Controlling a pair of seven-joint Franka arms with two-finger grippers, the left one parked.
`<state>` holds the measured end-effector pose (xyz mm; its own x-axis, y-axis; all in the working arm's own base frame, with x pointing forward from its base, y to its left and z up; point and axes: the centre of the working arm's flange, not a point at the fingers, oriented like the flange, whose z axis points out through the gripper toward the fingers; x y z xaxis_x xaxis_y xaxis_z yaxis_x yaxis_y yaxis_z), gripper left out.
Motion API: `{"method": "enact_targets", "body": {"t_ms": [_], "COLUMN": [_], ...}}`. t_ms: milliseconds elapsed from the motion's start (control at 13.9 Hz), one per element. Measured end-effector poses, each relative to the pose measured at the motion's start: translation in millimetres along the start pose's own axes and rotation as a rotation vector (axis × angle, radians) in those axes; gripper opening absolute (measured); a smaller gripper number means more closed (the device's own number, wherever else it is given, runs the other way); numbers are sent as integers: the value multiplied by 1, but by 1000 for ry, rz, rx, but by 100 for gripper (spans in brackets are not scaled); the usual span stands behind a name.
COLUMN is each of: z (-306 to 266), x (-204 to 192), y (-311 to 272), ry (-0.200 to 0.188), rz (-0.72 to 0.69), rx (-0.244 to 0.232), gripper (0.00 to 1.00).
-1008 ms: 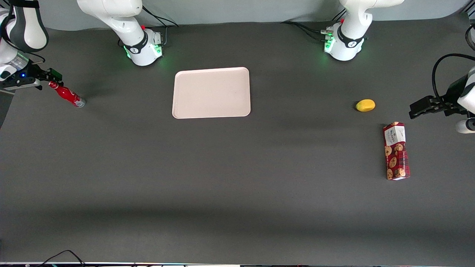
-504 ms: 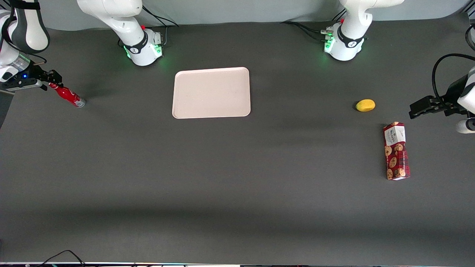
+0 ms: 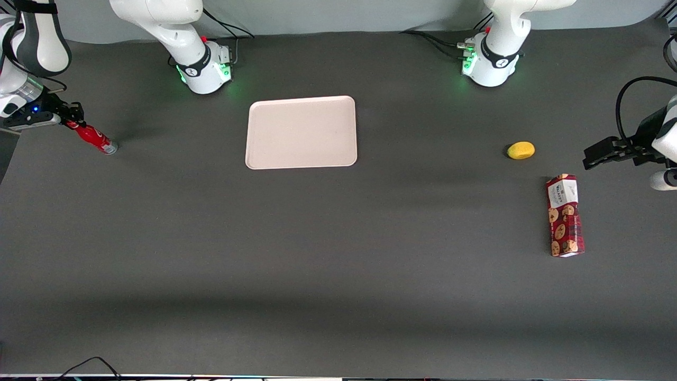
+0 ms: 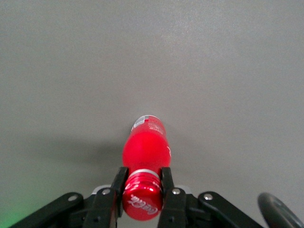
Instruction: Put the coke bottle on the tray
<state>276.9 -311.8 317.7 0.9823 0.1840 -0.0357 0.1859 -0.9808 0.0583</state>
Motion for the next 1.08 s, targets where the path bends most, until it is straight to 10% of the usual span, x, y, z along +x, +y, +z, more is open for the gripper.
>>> {"method": "enact_targets", "body": {"t_ms": [360,1080], "z": [-22,-262], "x": [13,134], "y": [2,-79], "ry": [-53,-79], "rz": [-22,-146], "rx": [35,5], "gripper": [33,33]}}
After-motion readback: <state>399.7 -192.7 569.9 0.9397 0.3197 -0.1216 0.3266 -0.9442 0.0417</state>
